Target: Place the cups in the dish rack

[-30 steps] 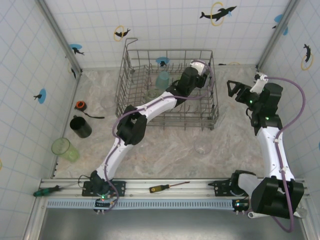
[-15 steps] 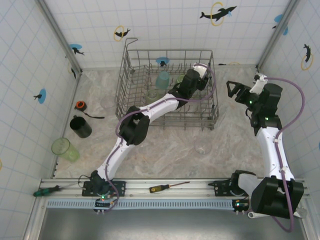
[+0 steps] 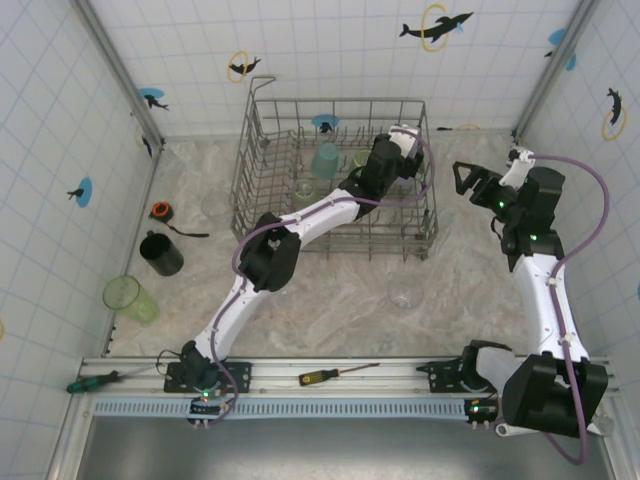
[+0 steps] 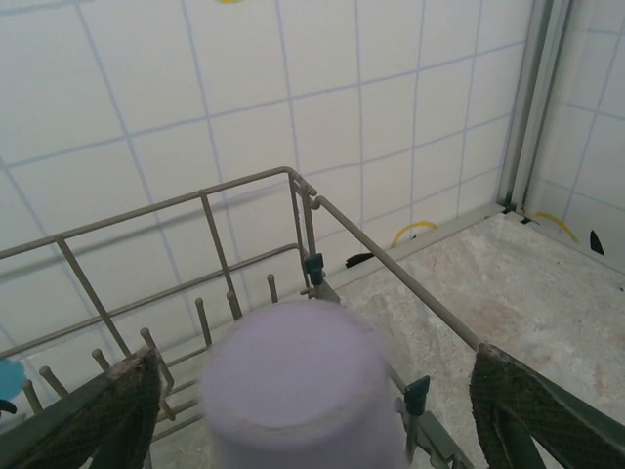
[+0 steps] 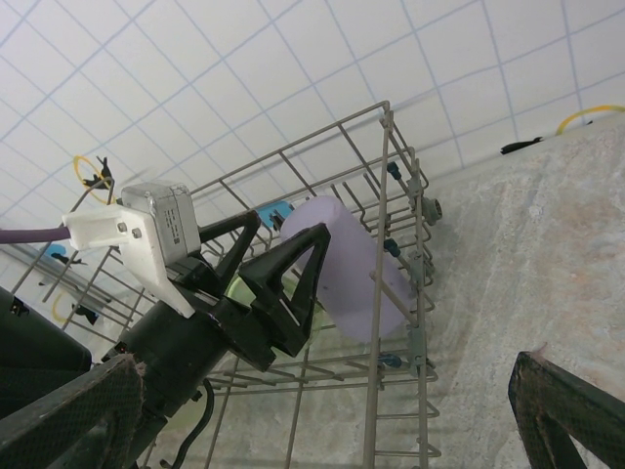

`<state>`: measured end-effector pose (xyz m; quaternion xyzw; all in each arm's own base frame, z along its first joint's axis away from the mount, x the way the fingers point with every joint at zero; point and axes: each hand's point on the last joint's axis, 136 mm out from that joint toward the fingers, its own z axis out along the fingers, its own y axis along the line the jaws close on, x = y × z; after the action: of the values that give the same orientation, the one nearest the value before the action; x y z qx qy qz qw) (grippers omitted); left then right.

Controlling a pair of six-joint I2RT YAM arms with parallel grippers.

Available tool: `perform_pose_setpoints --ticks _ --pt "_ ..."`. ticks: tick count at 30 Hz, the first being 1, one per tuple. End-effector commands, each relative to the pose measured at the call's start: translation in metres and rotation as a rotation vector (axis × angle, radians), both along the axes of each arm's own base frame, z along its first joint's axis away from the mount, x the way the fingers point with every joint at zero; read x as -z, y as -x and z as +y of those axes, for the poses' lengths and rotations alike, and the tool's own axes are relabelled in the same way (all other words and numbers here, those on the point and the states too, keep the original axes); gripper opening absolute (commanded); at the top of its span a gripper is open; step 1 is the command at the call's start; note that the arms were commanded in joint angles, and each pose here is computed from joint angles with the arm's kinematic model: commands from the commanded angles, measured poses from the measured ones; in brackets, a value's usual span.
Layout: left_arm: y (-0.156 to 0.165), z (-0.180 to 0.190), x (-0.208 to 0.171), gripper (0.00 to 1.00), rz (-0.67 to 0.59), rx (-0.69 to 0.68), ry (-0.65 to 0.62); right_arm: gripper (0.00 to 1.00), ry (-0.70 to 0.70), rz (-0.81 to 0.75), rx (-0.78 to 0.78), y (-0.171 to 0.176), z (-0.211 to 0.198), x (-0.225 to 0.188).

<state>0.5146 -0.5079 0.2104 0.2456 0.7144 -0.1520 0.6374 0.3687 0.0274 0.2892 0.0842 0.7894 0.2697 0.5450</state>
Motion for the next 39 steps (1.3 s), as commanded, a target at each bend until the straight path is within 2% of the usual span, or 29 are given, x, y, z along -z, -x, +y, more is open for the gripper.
perform_pose_setpoints --ticks 1,4,5,13,14,19,27,39 --pt "0.0 0.001 -0.009 0.88 -0.034 -0.016 -0.001 1.0 0.001 -0.041 -0.005 0.004 0.0 -0.008" --pt "0.002 0.002 -0.014 0.92 -0.036 -0.016 0.004 1.0 -0.001 -0.041 -0.007 0.004 0.001 -0.008" --pt "0.003 0.003 -0.016 0.97 -0.037 -0.017 0.008 1.0 -0.002 -0.041 -0.009 0.004 0.001 -0.009" --pt "0.034 0.001 -0.061 0.97 -0.097 0.017 0.018 1.0 -0.008 -0.038 -0.018 0.007 0.003 -0.013" --pt "0.04 0.006 -0.083 0.97 -0.116 0.017 0.039 1.0 -0.011 -0.041 -0.017 0.007 0.003 -0.017" --pt "0.057 0.021 -0.111 0.98 -0.095 0.007 0.084 1.0 -0.042 -0.039 -0.044 0.007 0.008 -0.025" --pt "0.08 0.058 -0.143 0.98 -0.043 -0.029 0.127 1.0 -0.093 -0.025 -0.069 0.01 0.016 -0.025" --pt "0.109 0.136 -0.148 0.98 0.035 -0.206 0.042 1.0 -0.081 0.038 -0.122 0.014 0.044 -0.012"
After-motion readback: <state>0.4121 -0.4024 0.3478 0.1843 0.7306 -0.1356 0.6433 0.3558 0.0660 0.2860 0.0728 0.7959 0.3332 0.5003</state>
